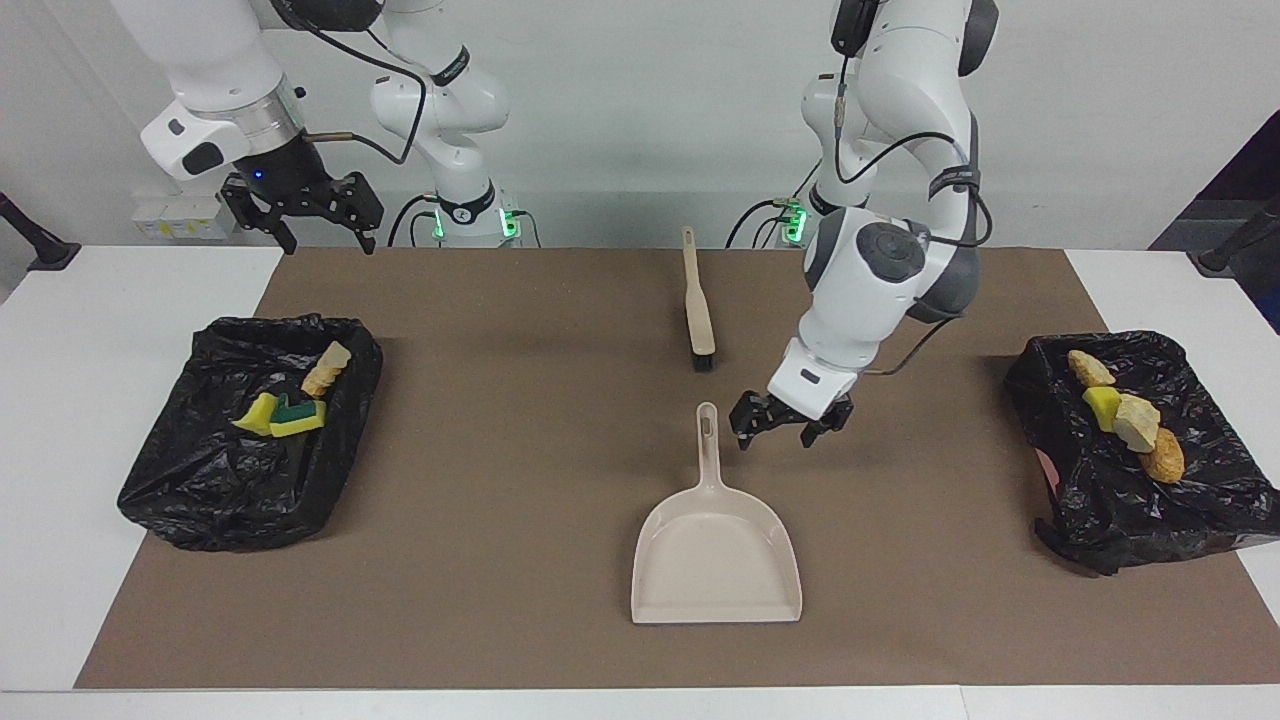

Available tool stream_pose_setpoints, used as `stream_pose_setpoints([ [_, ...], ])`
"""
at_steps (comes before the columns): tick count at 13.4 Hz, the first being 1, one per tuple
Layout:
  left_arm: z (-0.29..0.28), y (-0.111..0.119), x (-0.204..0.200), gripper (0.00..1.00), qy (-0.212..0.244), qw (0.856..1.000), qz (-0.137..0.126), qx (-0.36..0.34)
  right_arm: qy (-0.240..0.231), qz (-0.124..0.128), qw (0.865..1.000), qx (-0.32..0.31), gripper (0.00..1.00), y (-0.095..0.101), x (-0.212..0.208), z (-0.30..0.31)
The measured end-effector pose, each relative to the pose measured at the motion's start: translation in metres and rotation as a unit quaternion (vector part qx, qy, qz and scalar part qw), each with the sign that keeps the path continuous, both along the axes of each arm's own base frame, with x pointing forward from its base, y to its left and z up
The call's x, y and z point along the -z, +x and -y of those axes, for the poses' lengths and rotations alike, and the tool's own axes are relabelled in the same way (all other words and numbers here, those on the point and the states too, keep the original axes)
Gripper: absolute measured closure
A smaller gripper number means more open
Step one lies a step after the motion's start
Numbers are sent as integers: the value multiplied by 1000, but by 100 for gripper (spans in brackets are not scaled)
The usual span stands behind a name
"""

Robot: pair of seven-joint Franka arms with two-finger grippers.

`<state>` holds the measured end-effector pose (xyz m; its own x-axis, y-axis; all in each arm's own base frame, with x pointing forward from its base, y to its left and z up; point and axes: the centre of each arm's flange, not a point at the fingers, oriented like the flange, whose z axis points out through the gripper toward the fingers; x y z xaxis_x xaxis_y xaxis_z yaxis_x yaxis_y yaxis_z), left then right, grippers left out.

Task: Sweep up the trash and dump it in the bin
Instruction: 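Release the dustpan and withdraw the left gripper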

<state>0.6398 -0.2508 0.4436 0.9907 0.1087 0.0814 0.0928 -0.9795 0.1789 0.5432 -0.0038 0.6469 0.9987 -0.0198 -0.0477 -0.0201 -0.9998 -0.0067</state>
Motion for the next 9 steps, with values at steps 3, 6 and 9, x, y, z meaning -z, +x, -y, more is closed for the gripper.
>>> stream_pose_setpoints([
  [3,-51,1,-38,0,22,1000,4,0,0,0,1000,0,0,0,0,0],
  [6,-111,-11,-74,0,39,999,-20,17,0,0,1000,0,0,0,0,0],
  [9,-162,-23,-98,0,59,997,-39,33,0,0,1000,0,0,0,0,0],
])
